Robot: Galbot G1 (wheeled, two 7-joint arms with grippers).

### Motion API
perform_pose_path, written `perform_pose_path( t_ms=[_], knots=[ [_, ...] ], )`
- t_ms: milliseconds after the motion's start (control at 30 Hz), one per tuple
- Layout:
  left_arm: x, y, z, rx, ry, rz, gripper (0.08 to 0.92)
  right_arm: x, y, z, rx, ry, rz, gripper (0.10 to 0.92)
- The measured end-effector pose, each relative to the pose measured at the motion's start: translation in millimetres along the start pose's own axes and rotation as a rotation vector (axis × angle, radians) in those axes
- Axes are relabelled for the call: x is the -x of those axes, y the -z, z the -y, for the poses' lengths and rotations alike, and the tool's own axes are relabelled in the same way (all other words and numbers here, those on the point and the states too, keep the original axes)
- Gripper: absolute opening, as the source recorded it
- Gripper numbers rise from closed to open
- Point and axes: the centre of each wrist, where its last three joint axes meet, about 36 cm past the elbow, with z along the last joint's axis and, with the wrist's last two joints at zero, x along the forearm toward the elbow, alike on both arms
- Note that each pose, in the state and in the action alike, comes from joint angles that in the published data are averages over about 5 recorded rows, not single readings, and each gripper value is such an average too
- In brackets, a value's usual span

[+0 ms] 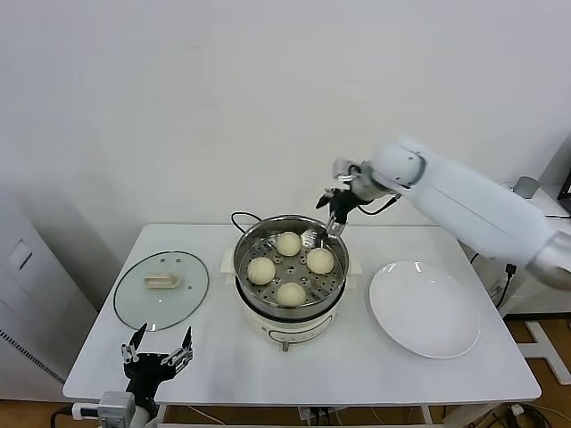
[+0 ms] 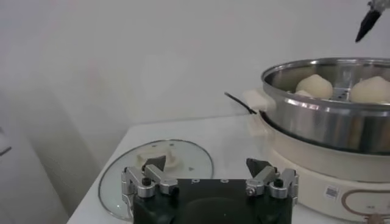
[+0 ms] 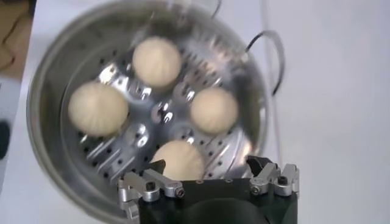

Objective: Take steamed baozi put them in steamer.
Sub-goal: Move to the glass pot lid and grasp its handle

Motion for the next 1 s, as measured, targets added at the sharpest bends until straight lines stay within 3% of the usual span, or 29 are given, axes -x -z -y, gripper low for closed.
perform_pose_path(
  t_ms=[300,633,800,1000],
  knots=[
    [5,0,2,-0.024,-0.013,0.054,0.823,-28,-68,-28,0.155,-0.249,0.33,0.823],
    [22,-3,-2,0.005,0.02,0.117,0.823,-1,-162,-103,0.428,-0.571,0.664,0.823],
    [36,-4,-6,0.066,0.052,0.134,0.823,32,-201,-162,0.615,-0.708,0.756,0.823],
    [58,-8,-14,0.238,0.13,0.141,0.823,69,-228,-236,0.81,-0.793,0.781,0.823]
  ],
)
